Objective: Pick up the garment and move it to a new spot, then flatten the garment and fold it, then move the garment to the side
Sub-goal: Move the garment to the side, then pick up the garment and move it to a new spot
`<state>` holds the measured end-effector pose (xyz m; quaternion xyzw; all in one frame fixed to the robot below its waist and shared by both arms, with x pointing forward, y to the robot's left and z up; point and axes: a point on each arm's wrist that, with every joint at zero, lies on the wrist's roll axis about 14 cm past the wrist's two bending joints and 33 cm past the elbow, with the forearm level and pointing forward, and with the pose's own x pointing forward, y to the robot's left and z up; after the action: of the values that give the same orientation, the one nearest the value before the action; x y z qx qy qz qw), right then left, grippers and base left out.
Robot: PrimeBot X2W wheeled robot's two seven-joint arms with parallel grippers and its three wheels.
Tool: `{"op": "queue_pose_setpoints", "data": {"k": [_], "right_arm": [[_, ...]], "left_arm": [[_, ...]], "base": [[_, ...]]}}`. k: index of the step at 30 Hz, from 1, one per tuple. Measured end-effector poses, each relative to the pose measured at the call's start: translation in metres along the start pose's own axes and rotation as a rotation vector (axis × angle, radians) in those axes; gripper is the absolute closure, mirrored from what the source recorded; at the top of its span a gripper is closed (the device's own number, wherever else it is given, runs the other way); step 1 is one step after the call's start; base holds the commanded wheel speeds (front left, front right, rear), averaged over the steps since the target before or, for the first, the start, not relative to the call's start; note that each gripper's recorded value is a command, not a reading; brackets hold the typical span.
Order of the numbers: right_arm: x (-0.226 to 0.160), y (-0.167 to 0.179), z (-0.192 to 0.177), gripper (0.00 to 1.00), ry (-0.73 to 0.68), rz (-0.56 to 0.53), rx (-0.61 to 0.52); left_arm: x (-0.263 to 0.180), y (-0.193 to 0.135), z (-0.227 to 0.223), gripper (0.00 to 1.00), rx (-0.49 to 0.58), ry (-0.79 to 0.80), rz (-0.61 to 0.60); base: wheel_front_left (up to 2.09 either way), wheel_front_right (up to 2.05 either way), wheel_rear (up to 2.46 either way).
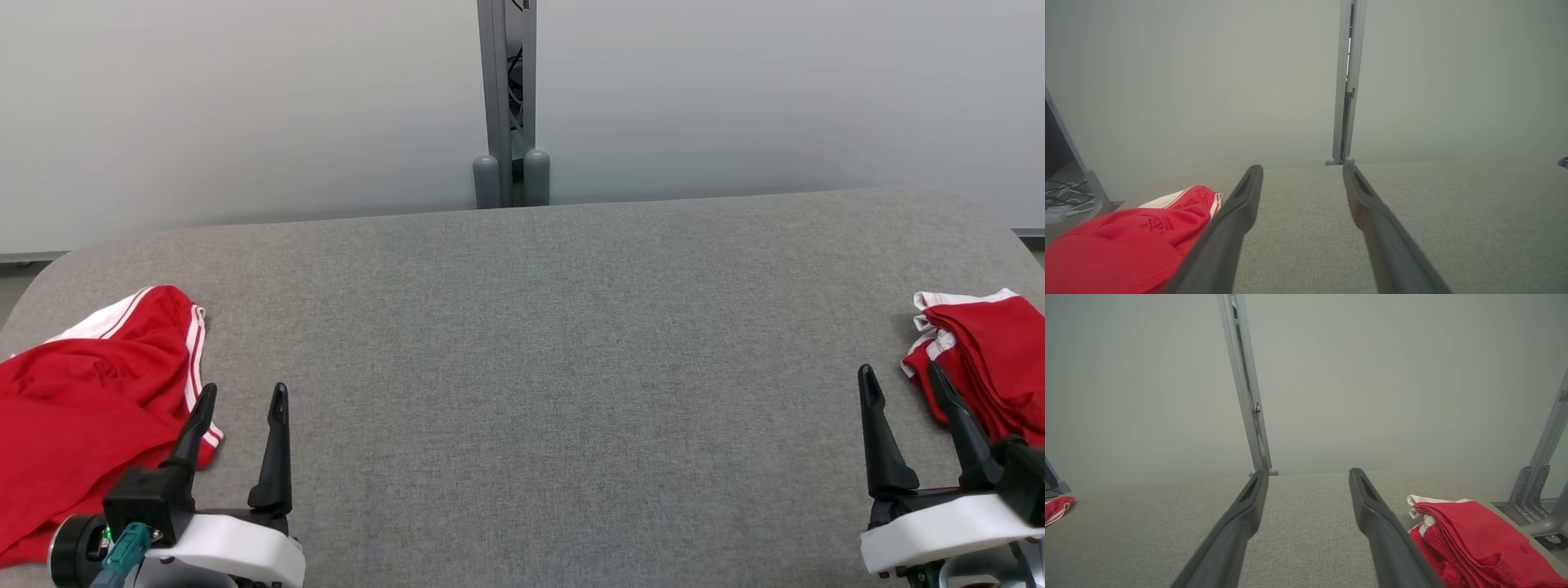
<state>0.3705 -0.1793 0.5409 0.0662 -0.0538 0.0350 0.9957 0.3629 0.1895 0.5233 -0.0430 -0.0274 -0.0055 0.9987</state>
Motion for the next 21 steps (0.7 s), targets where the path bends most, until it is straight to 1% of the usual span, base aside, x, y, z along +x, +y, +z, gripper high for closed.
{"op": "queue_pose_setpoints", "data": {"k": [21], "right_arm": [[-0.0013, -0.0027, -0.0045, 0.0, 0.011, -0.01, 0.019]], "left_arm": [[-0.0021, -0.0009, -0.0035, 0.0, 0.001, 0.01, 0.001]], "base": [[0.0, 0.0, 0.0]]}}
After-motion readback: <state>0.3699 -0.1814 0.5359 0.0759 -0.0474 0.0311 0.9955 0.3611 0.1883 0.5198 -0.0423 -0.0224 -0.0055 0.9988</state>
